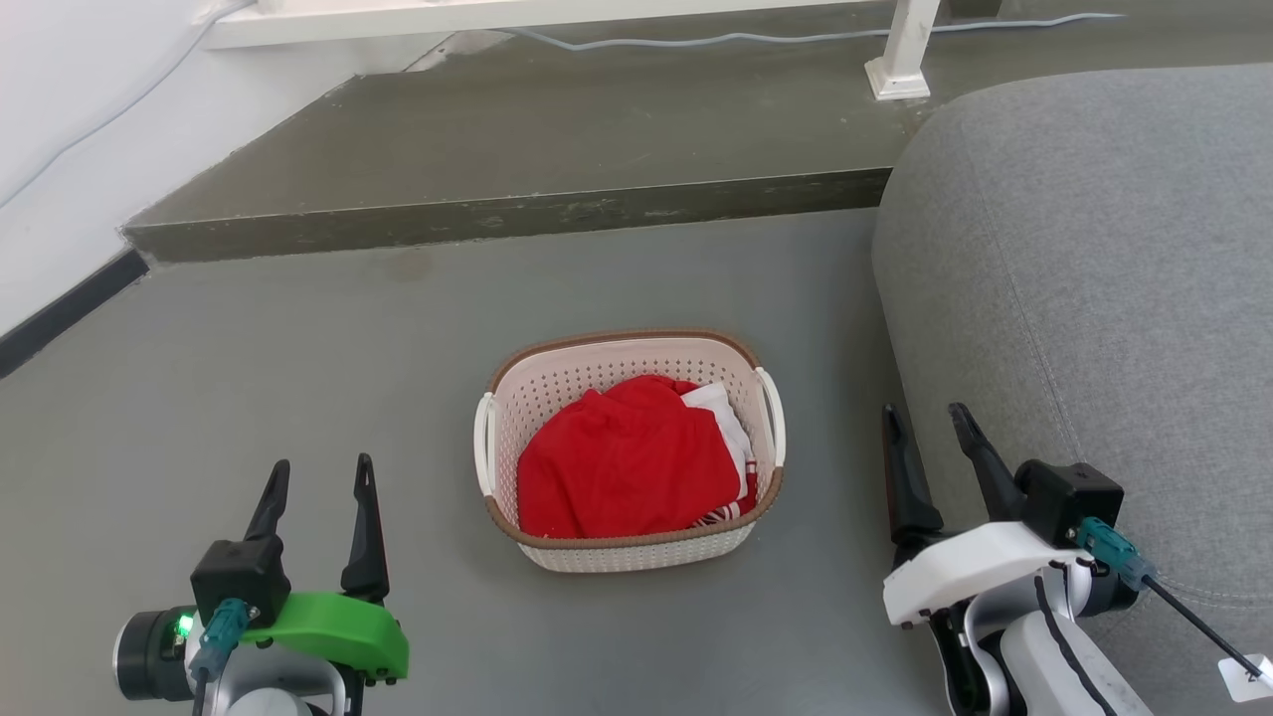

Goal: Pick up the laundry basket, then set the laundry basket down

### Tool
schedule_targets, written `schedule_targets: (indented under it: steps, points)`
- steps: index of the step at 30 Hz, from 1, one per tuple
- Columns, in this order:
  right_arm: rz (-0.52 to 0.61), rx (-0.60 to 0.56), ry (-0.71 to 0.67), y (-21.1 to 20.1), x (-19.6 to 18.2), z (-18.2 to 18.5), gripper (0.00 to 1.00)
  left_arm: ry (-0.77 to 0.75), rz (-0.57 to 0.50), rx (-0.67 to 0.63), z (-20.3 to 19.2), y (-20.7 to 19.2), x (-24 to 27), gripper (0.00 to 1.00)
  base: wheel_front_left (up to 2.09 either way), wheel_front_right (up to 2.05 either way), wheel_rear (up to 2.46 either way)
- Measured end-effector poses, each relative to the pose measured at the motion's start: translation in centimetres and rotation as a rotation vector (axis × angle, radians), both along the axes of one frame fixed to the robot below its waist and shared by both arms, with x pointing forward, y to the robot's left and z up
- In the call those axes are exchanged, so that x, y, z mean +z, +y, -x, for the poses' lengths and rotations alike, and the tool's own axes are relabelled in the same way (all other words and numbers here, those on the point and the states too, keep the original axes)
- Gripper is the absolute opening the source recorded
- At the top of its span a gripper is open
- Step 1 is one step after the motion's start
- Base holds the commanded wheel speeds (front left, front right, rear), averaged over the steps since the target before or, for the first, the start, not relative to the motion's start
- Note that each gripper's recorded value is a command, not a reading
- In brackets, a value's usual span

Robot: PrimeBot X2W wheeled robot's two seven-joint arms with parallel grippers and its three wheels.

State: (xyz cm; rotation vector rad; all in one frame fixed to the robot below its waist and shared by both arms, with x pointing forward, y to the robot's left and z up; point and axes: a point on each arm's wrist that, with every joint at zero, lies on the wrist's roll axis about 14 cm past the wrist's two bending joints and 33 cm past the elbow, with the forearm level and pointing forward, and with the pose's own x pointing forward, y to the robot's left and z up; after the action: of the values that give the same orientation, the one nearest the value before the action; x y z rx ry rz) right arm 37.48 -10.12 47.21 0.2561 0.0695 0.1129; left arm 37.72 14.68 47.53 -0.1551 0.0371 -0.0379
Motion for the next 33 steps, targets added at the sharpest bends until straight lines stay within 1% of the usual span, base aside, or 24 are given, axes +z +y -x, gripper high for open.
schedule_targets:
  steps: [12,13,18,23,29,33]
  points:
    - [-0.009,0.000,0.009,0.1,-0.2,0.4,1.00,-0.008,-0.006,0.014,0.0,0.3,0.2,1.00,0.00,0.00,0.00]
    - [-0.010,0.000,0.008,0.1,-0.2,0.4,0.00,-0.009,-0.007,0.015,0.0,0.4,0.3,0.00,0.00,0.00,0.00]
    - [0.000,0.000,0.073,0.0,-2.2,1.5,0.00,0.049,0.000,0.013,0.6,0.0,-1.5,0.00,0.00,0.00,0.00]
    - [-0.029,-0.004,0.090,0.0,-2.6,1.9,0.00,0.068,0.028,0.023,0.9,0.1,-1.9,0.00,0.00,0.00,0.00]
    - [-0.100,-0.016,0.094,-0.1,-2.3,2.2,0.00,0.088,0.095,0.034,0.9,0.4,-2.0,0.00,0.00,0.00,0.00]
    - [-0.172,-0.044,0.109,-0.7,-2.3,2.1,0.00,0.111,0.170,0.056,0.9,0.9,-2.3,0.00,0.00,0.00,0.00]
